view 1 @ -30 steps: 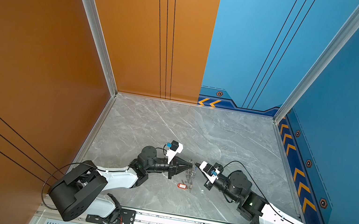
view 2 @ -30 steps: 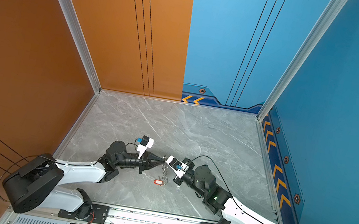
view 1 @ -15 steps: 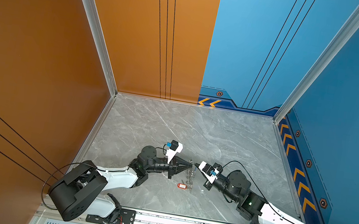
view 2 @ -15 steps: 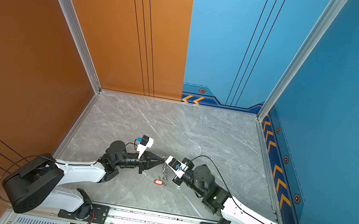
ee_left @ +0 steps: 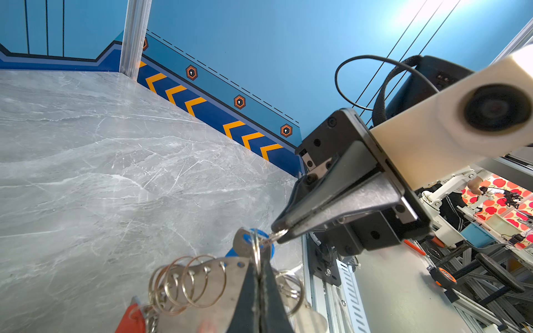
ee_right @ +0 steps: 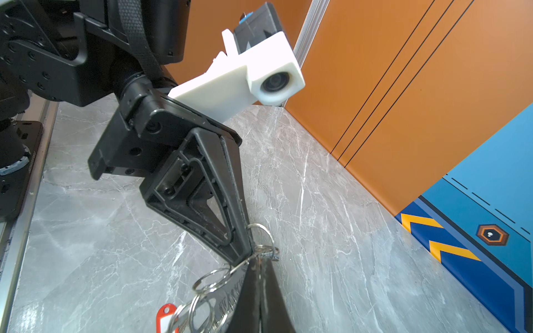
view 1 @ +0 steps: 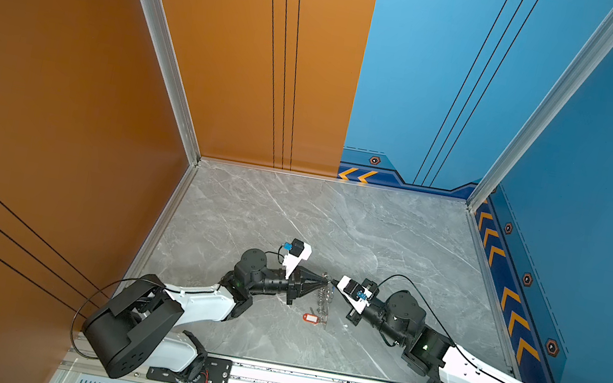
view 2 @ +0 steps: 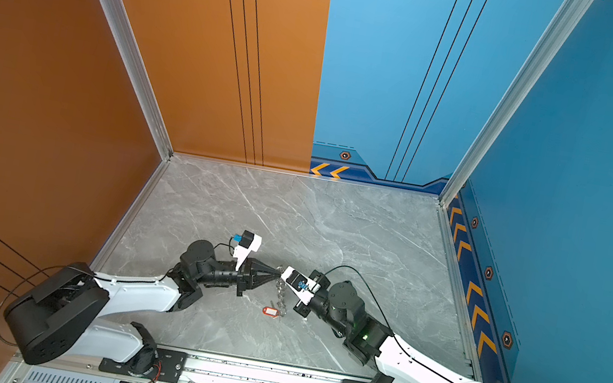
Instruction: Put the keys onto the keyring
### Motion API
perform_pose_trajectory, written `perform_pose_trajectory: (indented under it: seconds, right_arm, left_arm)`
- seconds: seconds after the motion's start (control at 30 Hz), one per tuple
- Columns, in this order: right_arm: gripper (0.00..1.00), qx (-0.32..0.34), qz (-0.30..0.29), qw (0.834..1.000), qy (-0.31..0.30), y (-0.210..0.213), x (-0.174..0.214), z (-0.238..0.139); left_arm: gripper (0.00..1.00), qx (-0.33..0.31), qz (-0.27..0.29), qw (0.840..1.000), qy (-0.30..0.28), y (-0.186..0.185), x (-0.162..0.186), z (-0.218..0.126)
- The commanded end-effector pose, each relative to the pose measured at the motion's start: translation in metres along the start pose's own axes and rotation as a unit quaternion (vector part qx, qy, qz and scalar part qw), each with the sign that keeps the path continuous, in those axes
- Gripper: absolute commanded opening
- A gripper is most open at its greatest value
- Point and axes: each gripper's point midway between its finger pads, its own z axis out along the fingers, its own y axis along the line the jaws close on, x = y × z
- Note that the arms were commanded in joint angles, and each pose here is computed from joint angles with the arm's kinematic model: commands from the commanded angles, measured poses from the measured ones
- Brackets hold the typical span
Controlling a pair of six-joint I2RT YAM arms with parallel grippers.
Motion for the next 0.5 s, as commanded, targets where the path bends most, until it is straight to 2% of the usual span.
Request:
perform_pose_trajectory:
  seconds: [0.0,0.47]
  right_arm:
    - [0.00,0.004,-0.008,1.000,-0.001,-0.002,-0.004,0.003]
    - [0.00,0.031,-0.016,0.999,0.021,-0.009,0.004,0.006]
  left_arm:
    - [0.00,0.041,0.025,0.999,-0.007,-0.017,-0.011,0.002]
    - [0.00,0.049,0.024,0.999,-0.003,-0.020,-0.009,0.005]
